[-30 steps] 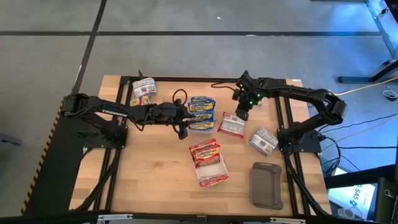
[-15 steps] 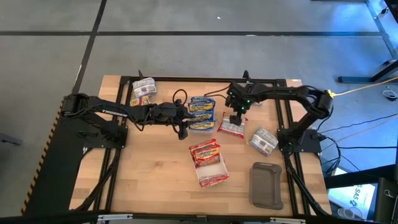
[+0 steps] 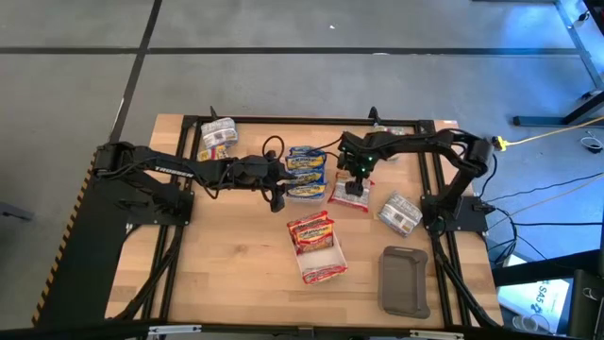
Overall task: Sort Maruchan noodles
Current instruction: Put the red noodle pack into the white bin
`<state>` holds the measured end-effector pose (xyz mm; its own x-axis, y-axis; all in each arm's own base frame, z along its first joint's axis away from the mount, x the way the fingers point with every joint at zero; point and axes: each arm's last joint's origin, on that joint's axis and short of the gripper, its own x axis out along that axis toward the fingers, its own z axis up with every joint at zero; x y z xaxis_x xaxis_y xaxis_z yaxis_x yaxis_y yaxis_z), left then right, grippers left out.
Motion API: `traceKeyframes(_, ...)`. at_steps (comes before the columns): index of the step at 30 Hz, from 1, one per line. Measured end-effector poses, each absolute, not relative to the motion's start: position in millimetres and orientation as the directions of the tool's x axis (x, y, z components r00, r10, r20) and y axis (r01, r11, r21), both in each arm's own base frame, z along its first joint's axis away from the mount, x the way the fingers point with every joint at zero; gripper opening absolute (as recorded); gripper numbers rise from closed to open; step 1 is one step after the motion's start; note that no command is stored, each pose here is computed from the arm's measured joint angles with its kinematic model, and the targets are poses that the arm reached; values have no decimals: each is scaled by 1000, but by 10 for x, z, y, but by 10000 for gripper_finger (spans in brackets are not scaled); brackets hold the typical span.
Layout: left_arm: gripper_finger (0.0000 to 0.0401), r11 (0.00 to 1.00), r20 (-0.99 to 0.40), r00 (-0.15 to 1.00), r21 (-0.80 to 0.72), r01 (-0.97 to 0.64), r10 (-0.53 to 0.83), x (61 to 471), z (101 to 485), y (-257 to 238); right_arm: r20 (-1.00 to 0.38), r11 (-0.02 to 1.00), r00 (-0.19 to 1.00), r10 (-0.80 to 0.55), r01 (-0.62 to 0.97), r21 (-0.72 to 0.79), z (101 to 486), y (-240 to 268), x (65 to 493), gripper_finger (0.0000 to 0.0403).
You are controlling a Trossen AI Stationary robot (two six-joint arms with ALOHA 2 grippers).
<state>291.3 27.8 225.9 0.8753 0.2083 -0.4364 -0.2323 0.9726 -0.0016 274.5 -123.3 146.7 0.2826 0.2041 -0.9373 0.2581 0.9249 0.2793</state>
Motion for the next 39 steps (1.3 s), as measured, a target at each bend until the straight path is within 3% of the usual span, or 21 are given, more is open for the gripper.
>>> traceKeyframes(8,106,972,-437,875,-1,-233,210,2913,2259,282,-914,913,304,269,221,342,1438,-1218,2759,354)
traceKeyframes(31,106,972,-437,875,0,-233,210,2913,2259,282,-882,895,325,342,173,411,1444,-1193,2759,118)
traceKeyframes(39,106,972,-436,875,0,-233,210,2913,2259,282,-884,891,308,353,178,418,1464,-1179,2732,93)
